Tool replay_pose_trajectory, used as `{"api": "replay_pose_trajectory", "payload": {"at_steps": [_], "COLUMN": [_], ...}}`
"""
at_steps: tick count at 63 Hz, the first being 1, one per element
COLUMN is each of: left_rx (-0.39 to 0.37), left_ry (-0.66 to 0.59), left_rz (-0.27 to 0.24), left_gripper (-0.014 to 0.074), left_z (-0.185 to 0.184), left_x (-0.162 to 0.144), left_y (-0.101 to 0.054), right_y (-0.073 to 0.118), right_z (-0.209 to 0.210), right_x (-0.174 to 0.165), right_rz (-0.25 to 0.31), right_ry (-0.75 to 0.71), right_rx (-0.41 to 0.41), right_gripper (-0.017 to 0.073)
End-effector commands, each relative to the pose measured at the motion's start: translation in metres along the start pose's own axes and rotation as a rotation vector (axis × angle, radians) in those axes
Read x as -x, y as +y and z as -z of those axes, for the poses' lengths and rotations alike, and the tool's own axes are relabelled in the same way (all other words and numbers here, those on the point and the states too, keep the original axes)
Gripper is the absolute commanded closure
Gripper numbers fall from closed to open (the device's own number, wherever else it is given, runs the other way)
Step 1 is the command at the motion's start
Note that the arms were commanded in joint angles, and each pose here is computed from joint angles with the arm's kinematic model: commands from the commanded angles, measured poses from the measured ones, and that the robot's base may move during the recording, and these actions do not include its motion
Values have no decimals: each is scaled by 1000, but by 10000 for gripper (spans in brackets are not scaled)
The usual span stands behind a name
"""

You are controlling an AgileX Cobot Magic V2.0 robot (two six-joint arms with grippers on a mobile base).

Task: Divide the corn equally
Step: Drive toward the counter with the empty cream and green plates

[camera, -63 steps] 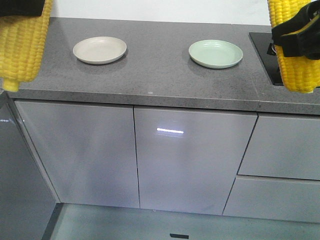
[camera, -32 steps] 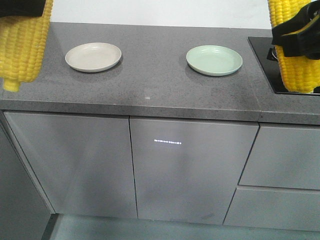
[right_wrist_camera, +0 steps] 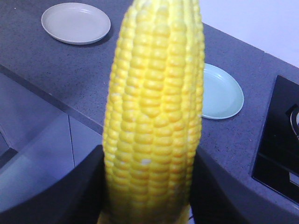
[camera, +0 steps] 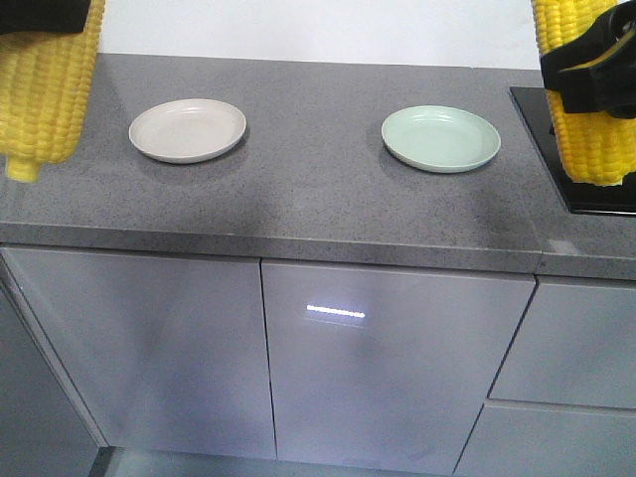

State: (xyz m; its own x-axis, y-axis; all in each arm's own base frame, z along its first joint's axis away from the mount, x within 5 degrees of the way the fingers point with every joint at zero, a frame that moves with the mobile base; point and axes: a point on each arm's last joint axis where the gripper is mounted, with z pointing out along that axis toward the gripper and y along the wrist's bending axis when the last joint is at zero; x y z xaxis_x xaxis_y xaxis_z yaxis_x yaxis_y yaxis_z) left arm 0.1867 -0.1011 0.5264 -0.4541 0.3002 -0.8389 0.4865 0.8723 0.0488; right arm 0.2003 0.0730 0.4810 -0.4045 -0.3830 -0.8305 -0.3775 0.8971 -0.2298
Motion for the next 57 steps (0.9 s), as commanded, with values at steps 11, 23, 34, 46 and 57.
{"api": "replay_pose_trajectory", "payload": {"at_steps": [11, 23, 34, 46, 57], "left_rx": [0, 0, 0, 0, 0], "left_ry": [-104, -104, -104, -104, -104], "left_rz": [6, 6, 6, 6, 6], "left_gripper": [600, 600, 600, 600, 600], "left_z": [12, 12, 12, 12, 12], "left_x": [9, 9, 9, 9, 9], "left_y": [0, 0, 0, 0, 0], "right_y": [-5, -5, -5, -5, -5], "right_z": [12, 12, 12, 12, 12], "right_x": [11, 11, 11, 11, 11], "right_rz": [8, 8, 8, 8, 8], "right_ry": [-110, -110, -110, -110, -111], "right_rx": [-30, -30, -30, -30, -30], "right_gripper": [568, 568, 568, 568, 568]}}
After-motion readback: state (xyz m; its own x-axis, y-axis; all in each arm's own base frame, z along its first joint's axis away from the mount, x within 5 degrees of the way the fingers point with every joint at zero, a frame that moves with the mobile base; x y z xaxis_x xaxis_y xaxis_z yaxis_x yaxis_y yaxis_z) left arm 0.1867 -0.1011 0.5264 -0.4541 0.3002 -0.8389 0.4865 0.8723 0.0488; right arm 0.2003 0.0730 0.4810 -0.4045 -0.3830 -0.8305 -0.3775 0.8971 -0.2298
